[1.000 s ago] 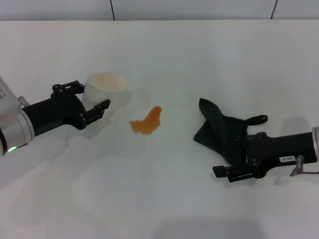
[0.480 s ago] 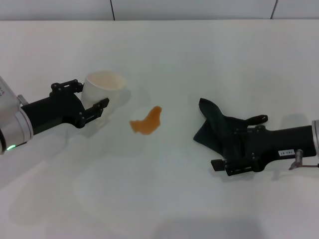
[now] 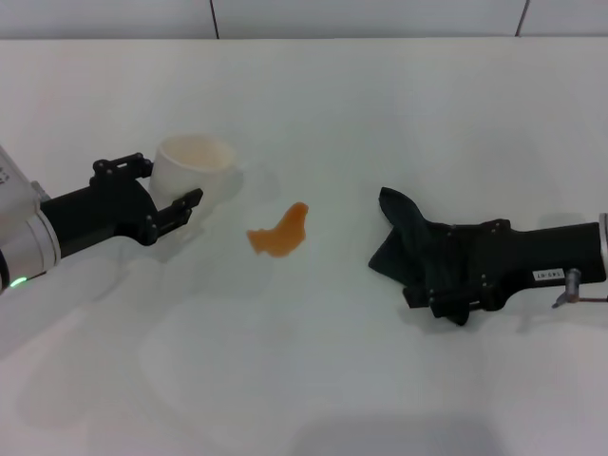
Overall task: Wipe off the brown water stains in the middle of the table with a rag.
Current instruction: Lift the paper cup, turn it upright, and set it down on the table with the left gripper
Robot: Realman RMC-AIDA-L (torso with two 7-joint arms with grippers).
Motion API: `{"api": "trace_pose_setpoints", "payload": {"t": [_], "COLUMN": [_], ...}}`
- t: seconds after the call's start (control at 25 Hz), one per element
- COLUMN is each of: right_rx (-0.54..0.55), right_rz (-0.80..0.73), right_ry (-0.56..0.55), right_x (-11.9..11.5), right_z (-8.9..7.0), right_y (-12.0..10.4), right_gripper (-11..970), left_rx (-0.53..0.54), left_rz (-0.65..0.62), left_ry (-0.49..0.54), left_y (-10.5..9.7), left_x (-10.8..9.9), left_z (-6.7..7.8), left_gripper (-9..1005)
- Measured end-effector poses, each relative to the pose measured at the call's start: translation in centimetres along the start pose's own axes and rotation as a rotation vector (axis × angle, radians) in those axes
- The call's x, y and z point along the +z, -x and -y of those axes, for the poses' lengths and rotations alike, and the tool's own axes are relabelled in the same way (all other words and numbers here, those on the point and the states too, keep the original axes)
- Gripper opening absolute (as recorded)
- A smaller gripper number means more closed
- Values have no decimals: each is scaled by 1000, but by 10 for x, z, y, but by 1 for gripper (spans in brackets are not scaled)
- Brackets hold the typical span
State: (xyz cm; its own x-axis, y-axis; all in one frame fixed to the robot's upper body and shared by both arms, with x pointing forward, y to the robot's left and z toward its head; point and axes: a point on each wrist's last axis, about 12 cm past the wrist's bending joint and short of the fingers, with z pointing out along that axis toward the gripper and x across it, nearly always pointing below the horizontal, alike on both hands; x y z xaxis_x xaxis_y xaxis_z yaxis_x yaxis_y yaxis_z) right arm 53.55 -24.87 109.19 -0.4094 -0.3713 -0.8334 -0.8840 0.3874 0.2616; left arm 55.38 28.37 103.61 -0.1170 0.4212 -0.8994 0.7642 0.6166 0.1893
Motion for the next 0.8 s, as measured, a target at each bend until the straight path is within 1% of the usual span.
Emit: {"api": "trace_pose_setpoints", "payload": {"t": [0.2, 0.52, 0.68, 0.8], "right_rx": [-14, -18, -16, -13], "right_rz": [14, 16, 15, 15], "right_ry": [-18, -19, -19, -17], "right_x": [-4, -5, -5, -5], "right_z": [2, 2, 2, 1], "right_y": [4, 5, 4, 4], "right_gripper": [855, 855, 855, 855], "left_rx": [-2, -3, -1, -19], "left_rz": [-3, -4, -5, 0], "left_ry": [1, -2, 0, -5], "left_y": [-1, -2, -4, -5], "left_x": [-1, -2, -5, -8], "left_z": [1, 2, 2, 4], "left_gripper": [565, 571, 574, 581]}}
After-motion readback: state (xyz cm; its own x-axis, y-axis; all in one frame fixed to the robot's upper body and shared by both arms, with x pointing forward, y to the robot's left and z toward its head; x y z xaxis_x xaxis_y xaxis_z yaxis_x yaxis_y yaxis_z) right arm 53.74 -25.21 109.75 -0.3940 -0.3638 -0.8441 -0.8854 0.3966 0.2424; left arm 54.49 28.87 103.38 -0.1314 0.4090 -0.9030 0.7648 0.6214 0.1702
